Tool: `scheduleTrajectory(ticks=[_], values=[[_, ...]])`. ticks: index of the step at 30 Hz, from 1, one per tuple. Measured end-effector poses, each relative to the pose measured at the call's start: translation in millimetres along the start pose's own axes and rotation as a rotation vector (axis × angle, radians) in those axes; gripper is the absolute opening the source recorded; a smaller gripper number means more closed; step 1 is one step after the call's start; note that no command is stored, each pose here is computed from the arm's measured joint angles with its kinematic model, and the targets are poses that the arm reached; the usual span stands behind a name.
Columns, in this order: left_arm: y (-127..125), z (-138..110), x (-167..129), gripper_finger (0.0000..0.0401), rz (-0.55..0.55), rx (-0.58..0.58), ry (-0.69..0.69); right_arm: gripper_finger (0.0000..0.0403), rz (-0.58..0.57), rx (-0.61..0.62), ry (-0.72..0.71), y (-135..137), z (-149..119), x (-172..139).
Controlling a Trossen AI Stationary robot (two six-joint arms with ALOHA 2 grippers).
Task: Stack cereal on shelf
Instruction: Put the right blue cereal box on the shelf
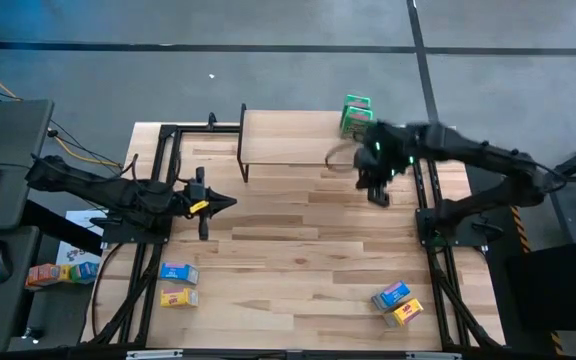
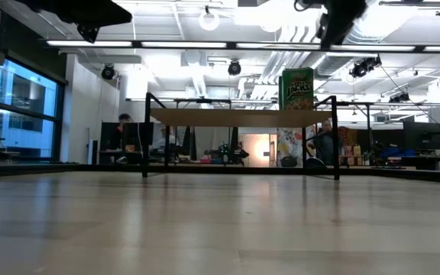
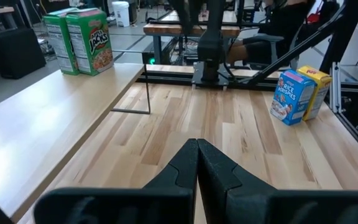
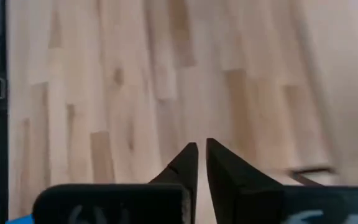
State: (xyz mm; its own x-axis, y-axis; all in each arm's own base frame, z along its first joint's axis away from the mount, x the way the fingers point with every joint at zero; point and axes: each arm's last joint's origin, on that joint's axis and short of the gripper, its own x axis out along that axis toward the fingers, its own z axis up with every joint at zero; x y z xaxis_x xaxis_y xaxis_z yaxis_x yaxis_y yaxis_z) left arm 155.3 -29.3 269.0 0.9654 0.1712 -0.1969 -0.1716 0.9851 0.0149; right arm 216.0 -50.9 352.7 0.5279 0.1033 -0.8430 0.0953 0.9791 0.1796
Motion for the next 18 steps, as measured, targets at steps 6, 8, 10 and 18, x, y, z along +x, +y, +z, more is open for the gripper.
scheduleTrajectory(ticks=[6, 8, 10, 18], values=[[5.8, 2.2, -13.4, 0.0, -0.006, -0.008, -0.019, 0.0003, 0.11, -0.114, -0.305, 33.3, -37.6, 61.2], [6.9, 1.8, -16.2, 0.0, -0.015, -0.006, -0.015, 0.0006, 0.122, -0.188, -0.488, 44.7, -43.9, 82.0], [7.3, 1.3, -17.3, 0.0, -0.021, -0.002, -0.01, 0.0005, 0.121, -0.268, -0.668, 53.2, -49.5, 97.5], [5.4, 0.9, -13.5, 0.0, -0.026, 0.015, -0.006, 0.0007, 0.062, -0.432, -1.061, 62.7, -51.4, 107.2]])
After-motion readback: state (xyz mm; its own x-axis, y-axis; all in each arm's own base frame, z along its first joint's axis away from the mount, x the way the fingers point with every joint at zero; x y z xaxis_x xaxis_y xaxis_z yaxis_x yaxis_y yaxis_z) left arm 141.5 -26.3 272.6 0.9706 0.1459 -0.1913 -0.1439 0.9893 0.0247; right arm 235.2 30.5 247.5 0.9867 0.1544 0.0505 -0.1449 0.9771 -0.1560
